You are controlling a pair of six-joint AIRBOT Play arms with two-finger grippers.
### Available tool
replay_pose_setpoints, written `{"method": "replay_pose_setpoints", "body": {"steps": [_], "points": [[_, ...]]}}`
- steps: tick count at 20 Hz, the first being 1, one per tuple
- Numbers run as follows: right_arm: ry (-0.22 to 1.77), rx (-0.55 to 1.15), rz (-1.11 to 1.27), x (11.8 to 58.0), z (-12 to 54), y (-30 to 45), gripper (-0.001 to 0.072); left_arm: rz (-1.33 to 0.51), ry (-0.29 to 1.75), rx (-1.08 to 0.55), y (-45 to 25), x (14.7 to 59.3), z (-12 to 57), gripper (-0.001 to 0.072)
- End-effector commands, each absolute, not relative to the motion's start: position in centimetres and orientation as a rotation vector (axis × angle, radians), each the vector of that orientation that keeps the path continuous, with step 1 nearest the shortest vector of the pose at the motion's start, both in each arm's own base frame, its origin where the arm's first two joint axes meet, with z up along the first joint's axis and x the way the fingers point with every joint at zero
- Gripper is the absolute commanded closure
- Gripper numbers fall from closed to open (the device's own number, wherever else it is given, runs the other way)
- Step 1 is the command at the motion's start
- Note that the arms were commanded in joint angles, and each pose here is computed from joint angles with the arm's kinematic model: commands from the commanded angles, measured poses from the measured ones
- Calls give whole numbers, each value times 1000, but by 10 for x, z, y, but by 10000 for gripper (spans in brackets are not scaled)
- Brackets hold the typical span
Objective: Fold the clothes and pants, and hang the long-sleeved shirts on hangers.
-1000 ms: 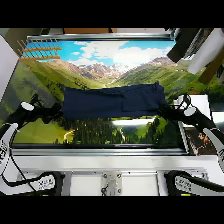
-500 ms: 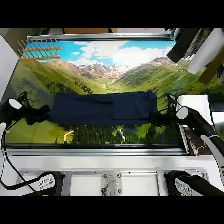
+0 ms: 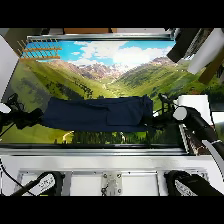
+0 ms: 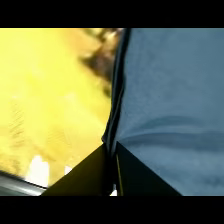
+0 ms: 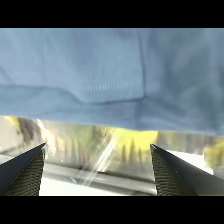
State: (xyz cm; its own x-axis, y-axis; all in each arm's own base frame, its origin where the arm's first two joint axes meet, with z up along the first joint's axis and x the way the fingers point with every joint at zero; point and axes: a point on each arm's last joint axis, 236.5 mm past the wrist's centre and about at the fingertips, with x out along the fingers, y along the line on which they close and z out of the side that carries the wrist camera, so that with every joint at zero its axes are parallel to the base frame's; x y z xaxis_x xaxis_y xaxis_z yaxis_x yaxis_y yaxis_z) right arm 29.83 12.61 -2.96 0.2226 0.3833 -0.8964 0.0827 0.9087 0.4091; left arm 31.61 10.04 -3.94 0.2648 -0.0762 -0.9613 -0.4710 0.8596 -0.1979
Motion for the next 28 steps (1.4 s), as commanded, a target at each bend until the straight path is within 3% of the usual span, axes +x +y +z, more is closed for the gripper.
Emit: {"method": "replay_pose_setpoints", "body": {"steps": [1,2,3,9,10,12,13,18,23,28], "points": [[1300,403,220,309,5,94,-8,226,1230,-429,90,327,-2,505],[1298,418,194,312,8,76,-8,205,1212,-396,86,330,6,189],[1291,440,164,314,7,59,-8,197,1200,-384,85,331,11,70],[1306,558,169,328,-29,5,-8,113,1201,-467,52,337,24,77],[1295,603,192,337,-37,6,-8,72,1200,-477,37,340,26,167],[1269,679,235,354,-58,9,-8,-8,1204,-451,5,346,28,576],[1263,707,259,361,-69,13,-8,-52,1204,-432,-13,348,30,657],[1255,948,368,383,-102,50,-8,-269,1162,-276,-105,353,37,658],[1342,904,499,382,-106,104,-8,-343,1089,-273,-158,358,48,658],[1356,871,546,385,-104,139,1,-356,1098,-270,-164,354,47,658]]}}
